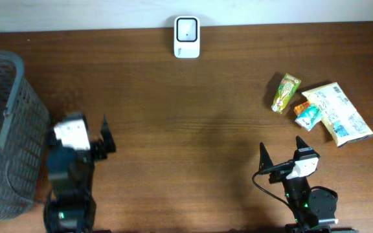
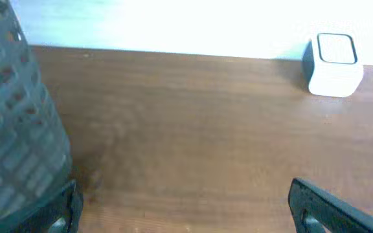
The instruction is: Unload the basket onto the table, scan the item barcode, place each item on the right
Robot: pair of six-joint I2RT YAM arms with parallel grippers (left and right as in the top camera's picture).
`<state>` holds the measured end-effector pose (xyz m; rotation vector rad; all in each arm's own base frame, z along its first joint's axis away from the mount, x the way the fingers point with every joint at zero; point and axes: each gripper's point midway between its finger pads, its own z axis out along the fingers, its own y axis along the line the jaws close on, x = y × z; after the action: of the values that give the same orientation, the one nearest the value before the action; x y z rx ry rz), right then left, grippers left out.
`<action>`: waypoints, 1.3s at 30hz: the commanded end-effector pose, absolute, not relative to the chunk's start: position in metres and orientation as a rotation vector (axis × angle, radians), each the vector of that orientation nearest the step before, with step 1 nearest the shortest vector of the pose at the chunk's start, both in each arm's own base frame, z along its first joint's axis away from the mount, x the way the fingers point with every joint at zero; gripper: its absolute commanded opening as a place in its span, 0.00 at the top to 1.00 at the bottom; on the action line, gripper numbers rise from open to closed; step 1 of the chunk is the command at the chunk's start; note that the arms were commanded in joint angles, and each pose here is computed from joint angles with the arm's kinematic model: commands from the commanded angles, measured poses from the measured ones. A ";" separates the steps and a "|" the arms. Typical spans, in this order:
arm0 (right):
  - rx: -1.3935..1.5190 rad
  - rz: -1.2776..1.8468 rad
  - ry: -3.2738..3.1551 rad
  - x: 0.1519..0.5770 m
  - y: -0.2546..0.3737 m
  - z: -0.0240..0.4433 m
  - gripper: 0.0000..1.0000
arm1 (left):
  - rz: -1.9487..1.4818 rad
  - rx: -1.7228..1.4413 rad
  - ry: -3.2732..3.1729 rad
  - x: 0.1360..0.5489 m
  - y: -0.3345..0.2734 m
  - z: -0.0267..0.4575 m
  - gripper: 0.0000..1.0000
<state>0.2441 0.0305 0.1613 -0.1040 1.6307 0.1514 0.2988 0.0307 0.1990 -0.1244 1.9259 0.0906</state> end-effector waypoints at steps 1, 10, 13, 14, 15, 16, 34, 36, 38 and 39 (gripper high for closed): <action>-0.102 0.167 1.634 0.244 0.032 0.159 0.01 | 0.063 -0.089 1.916 0.280 0.023 0.175 0.01; -0.102 0.166 1.633 0.244 0.032 0.159 0.01 | 0.042 -0.018 1.730 0.265 0.013 0.149 0.01; -0.102 0.167 1.634 0.244 0.032 0.159 0.01 | 0.054 0.002 1.723 0.261 0.012 0.141 0.01; -0.101 0.166 1.633 0.244 0.032 0.159 0.01 | 0.060 0.008 1.747 0.259 0.012 0.135 0.01; -0.102 0.166 1.633 0.244 0.032 0.159 0.01 | 0.067 0.017 1.776 0.256 0.012 0.128 0.01; -0.101 0.166 1.634 0.244 0.032 0.159 0.01 | 0.074 0.010 1.798 0.254 0.014 0.123 0.01; -0.101 0.166 1.633 0.244 0.032 0.159 0.01 | 0.077 0.015 1.649 0.246 0.012 0.157 0.01; -0.102 0.167 1.634 0.244 0.032 0.159 0.01 | 0.077 0.015 1.649 0.246 0.012 0.157 0.01; -0.102 0.166 1.633 0.244 0.032 0.159 0.01 | 0.077 0.015 1.649 0.246 0.012 0.157 0.01; -0.102 0.166 1.633 0.244 0.032 0.159 0.01 | 0.077 0.015 1.649 0.246 0.012 0.157 0.01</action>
<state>0.2441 0.0305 0.1616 -0.1043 1.6296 0.1511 0.2459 0.0135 0.1572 -0.0053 1.6527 0.0718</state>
